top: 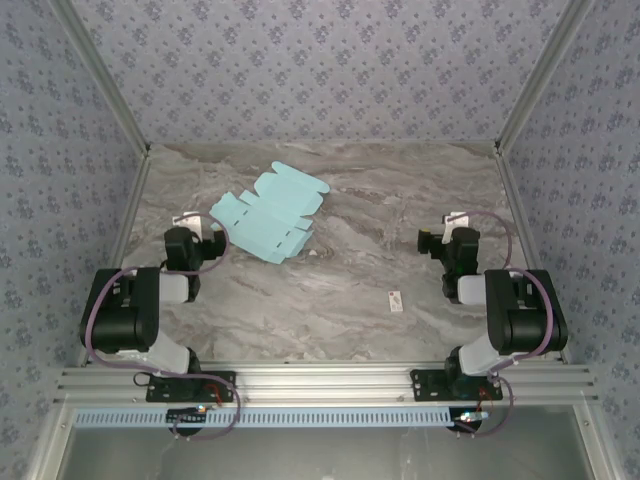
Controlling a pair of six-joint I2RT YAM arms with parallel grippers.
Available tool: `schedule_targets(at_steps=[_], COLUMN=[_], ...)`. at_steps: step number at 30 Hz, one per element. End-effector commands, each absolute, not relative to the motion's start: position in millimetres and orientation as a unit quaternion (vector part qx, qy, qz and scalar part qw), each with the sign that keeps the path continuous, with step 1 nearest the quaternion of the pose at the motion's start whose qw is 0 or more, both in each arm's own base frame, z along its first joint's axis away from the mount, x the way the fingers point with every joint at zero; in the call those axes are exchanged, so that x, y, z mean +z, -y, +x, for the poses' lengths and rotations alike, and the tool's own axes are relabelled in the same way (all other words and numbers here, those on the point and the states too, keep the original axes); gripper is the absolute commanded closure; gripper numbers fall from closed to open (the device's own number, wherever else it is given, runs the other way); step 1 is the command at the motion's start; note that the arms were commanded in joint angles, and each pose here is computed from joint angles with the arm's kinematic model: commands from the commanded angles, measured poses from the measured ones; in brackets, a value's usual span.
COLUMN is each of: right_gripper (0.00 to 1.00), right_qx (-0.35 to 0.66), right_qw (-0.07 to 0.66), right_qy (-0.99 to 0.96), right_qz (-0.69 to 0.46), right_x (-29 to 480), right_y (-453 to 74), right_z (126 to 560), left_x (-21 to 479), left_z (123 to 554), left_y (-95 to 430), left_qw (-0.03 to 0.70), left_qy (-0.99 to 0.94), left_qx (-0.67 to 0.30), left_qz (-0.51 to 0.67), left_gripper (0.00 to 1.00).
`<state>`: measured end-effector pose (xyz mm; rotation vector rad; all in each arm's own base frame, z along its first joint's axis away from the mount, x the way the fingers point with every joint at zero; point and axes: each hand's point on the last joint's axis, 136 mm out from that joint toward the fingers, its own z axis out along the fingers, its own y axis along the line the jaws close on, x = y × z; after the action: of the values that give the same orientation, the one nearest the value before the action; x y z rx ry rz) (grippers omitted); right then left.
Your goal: Fold the paper box
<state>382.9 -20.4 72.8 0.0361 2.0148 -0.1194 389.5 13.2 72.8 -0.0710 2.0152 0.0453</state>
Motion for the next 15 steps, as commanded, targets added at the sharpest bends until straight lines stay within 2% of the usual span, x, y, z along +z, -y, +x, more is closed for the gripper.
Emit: schedule_targets(at_steps=[1,15], right_gripper=[0.01,0.01], right_qx=[-0.043,-0.043], right_qw=[0.546,0.546], right_qy=[-0.836,-0.836], right_qz=[0.024,0.024], right_x=[81.4,81.5], right_y=[21.6,21.9], right_z=[388.9,389.0], left_x=[88.3,89.0], left_z=[398.0,398.4], left_y=[-11.6,-11.6], left_qw=[0.552,0.553], left_qy=[-0.833,-0.833], left_qx=[0.015,0.013], left_qz=[-0.024,-0.025], left_gripper=[0.01,0.01])
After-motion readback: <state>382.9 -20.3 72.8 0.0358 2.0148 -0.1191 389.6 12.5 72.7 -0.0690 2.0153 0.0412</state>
